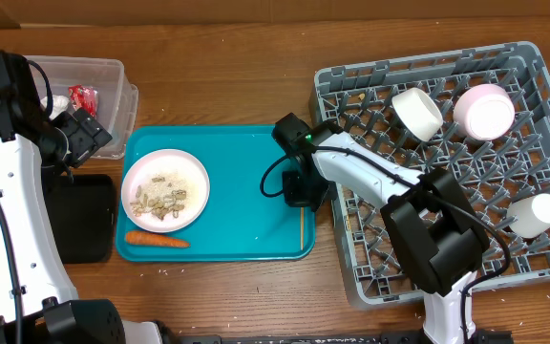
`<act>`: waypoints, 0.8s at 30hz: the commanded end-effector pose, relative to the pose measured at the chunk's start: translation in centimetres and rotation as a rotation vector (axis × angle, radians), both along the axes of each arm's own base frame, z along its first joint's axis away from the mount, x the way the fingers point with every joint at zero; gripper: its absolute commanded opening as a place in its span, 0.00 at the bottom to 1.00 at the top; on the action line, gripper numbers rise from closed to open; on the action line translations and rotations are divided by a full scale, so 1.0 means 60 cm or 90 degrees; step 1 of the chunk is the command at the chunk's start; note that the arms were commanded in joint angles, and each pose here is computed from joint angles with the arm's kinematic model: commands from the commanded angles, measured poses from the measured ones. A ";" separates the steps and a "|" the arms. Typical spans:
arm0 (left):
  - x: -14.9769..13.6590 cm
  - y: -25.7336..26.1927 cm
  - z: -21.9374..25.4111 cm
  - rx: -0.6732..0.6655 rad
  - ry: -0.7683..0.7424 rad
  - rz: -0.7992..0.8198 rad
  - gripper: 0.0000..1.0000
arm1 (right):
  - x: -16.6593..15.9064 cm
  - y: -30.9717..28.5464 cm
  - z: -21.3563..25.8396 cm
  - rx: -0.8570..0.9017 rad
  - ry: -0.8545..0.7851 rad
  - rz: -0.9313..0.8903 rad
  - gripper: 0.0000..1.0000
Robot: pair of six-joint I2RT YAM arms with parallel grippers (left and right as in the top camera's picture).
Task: Sort waste into correct bins and load items into the dishwasher
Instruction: 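Return the right gripper to the tray and grasp the remaining chopstick, then place the chopstick into the rack's left side with the right gripper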
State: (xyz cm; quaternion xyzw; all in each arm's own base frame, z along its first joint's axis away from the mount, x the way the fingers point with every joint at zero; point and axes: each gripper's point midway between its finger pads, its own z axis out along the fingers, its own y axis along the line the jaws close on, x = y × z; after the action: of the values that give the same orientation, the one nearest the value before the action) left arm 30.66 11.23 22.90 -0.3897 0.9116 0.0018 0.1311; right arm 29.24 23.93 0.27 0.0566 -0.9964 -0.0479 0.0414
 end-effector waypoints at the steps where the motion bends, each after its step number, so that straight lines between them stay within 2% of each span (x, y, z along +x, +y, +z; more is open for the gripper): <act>1: 0.002 0.001 0.005 0.007 -0.003 -0.010 1.00 | -0.007 -0.023 -0.025 -0.041 0.004 -0.001 0.04; 8: 0.002 0.001 0.006 0.008 -0.003 -0.010 1.00 | 0.001 -0.013 0.000 -0.033 0.006 -0.001 0.04; 14: 0.004 0.001 0.006 0.008 -0.006 -0.008 1.00 | 0.064 0.015 0.126 0.006 -0.084 0.029 0.04; 20: 0.004 0.002 0.006 0.009 -0.008 -0.008 1.00 | 0.101 -0.068 0.226 -0.089 -0.161 -0.012 0.04; 24: 0.008 0.003 0.007 0.010 -0.013 -0.008 1.00 | 0.107 -0.139 0.237 -0.132 -0.144 -0.040 0.04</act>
State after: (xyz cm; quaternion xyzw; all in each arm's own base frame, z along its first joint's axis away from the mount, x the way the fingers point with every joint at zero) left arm 30.82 11.28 22.95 -0.3895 0.9111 0.0014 0.1346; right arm 33.89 19.46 12.27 0.0464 -0.9980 0.0266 -0.0326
